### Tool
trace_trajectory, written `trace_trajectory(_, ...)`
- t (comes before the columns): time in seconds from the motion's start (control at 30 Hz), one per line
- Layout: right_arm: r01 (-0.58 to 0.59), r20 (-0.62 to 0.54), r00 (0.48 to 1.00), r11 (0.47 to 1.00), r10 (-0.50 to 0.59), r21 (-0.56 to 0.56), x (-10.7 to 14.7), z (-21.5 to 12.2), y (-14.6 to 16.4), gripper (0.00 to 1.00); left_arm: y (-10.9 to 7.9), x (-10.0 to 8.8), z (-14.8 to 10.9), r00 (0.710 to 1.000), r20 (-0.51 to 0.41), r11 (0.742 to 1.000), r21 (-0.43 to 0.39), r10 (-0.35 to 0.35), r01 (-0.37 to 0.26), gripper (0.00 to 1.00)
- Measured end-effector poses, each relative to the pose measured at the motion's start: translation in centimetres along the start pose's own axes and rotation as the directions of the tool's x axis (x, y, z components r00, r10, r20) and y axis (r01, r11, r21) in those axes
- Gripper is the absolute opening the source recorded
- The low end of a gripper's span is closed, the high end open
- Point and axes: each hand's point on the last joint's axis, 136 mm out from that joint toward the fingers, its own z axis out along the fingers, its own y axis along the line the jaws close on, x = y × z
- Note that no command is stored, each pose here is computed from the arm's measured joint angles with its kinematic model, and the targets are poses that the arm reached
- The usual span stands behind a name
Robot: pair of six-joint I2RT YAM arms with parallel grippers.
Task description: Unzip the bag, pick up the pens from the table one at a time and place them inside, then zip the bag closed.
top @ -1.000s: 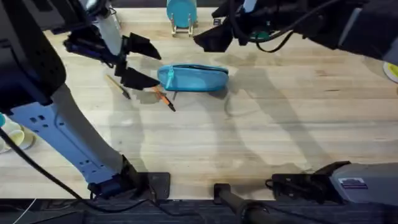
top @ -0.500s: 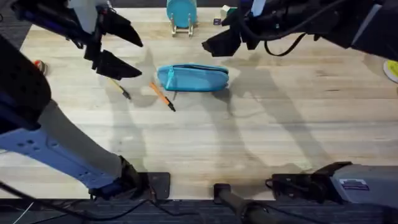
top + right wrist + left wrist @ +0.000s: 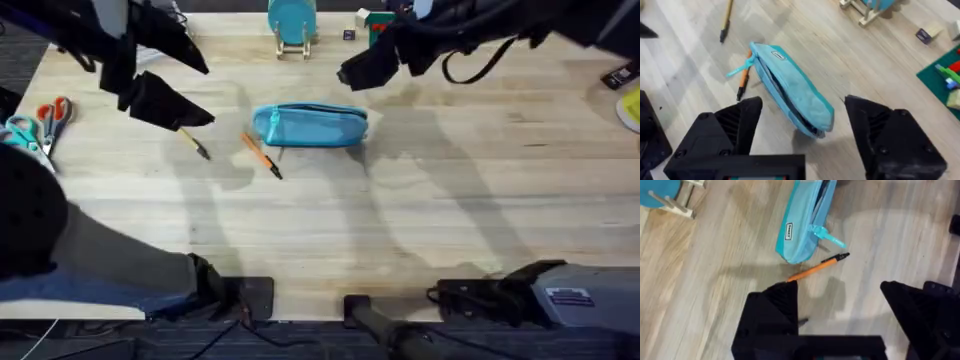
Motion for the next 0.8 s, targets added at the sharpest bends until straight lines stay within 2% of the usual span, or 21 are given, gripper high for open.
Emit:
trace_trajectory(0.17,0.02,-0.036,0.999,1.0,-0.02,0.018,-0.1,-1.0,0.0,0.996,-1.3,-0.8,-1.5,0.999,-0.023,0.997,-0.064,-0.041,0.039,0.995)
trace_trajectory(0.27,0.023,-0.069,0.997,0.999,-0.02,0.044,0.3,-1.4,-0.3,0.995,-2.1,-1.3,-2.3,0.996,-0.029,0.991,-0.106,-0.089,0.086,0.995)
trace_trajectory(0.43,0.018,-0.116,0.993,0.997,-0.009,0.078,0.8,-2.2,-0.6,0.995,-3.3,-1.9,-3.6,0.986,-0.032,0.973,-0.174,-0.163,0.155,0.995)
trace_trajectory(0.67,0.005,-0.162,0.987,0.997,0.008,0.078,1.4,-3.0,-0.2,0.995,-5.0,-2.9,-5.1,0.977,-0.012,0.945,-0.256,-0.213,0.203,0.995)
trace_trajectory(0.8,-0.002,-0.188,0.982,0.997,0.017,0.077,2.0,-3.1,-0.1,0.995,-5.4,-3.2,-5.4,0.959,0.016,0.922,-0.269,-0.283,0.277,0.995)
